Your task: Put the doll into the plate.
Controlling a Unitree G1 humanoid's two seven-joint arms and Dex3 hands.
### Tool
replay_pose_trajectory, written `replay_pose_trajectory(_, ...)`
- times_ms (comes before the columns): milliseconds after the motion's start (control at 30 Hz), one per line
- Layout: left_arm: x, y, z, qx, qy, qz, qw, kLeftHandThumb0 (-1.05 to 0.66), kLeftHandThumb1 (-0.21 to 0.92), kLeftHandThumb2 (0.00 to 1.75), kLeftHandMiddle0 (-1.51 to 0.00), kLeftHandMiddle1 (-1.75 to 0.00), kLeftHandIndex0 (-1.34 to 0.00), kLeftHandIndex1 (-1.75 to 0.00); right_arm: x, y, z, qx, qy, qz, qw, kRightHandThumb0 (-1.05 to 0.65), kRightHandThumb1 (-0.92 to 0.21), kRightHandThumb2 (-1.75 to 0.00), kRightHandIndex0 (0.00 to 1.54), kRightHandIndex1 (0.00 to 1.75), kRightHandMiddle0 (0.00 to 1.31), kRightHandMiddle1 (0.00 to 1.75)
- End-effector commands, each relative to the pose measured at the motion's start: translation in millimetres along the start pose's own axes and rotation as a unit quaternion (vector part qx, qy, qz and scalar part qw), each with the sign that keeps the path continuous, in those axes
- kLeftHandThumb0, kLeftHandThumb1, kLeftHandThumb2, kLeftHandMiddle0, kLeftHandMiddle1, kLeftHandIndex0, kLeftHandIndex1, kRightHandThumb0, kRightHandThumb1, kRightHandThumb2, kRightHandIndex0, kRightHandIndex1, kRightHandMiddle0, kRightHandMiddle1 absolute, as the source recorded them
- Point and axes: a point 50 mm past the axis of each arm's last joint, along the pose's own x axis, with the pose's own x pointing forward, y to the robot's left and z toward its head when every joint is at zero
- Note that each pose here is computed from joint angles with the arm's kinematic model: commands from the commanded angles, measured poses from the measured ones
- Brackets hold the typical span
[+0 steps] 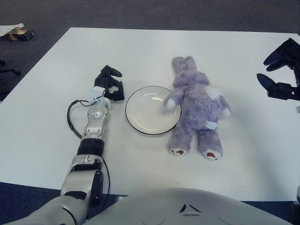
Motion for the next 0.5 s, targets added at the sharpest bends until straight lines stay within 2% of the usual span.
replay_pose_trajectory(0, -18.3, -1.1, -26.9, -0.001, 0.054, -0.002, 0.999, -0.01, 0.25, 1.40, -0.55, -1.75, -0.54, -1.75, -2.2, -3.2, 0.4, -0.015, 0.002, 0.024, 1.000, -0.56, -0.84, -0.59, 0.10, 1.26, 0.08, 1.59)
replay_pose_trajectory(167, -17.4, -1.4, -27.5, -0.002, 0.054, -0.002, 0.999, -0.01, 0.26, 1.39, -0.54, -1.75, -0.53, -1.75, -6.4, -2.0, -1.1, -0.022, 0.009, 0.061, 0.998, -0.72, -0.78, -0.68, 0.07, 1.15, 0.01, 1.36)
replay_pose_trajectory(333, -16.3, -1.5, -28.2, -0.001, 0.055, -0.003, 0.998, -0.01, 0.26, 1.39, -0.54, -1.75, -0.53, -1.75, -12.0, -0.5, -2.6, -0.033, 0.020, 0.087, 0.995, -0.80, -0.82, -0.64, 0.01, 1.08, 0.00, 1.26)
replay_pose_trajectory(467, -15.3, -2.0, -28.7, -0.002, 0.059, -0.004, 0.998, -0.01, 0.26, 1.39, -0.54, -1.75, -0.53, -1.75, -19.3, 5.9, -3.4, -0.039, 0.030, 0.103, 0.993, -0.90, -0.90, -0.48, 0.00, 0.90, 0.00, 1.15)
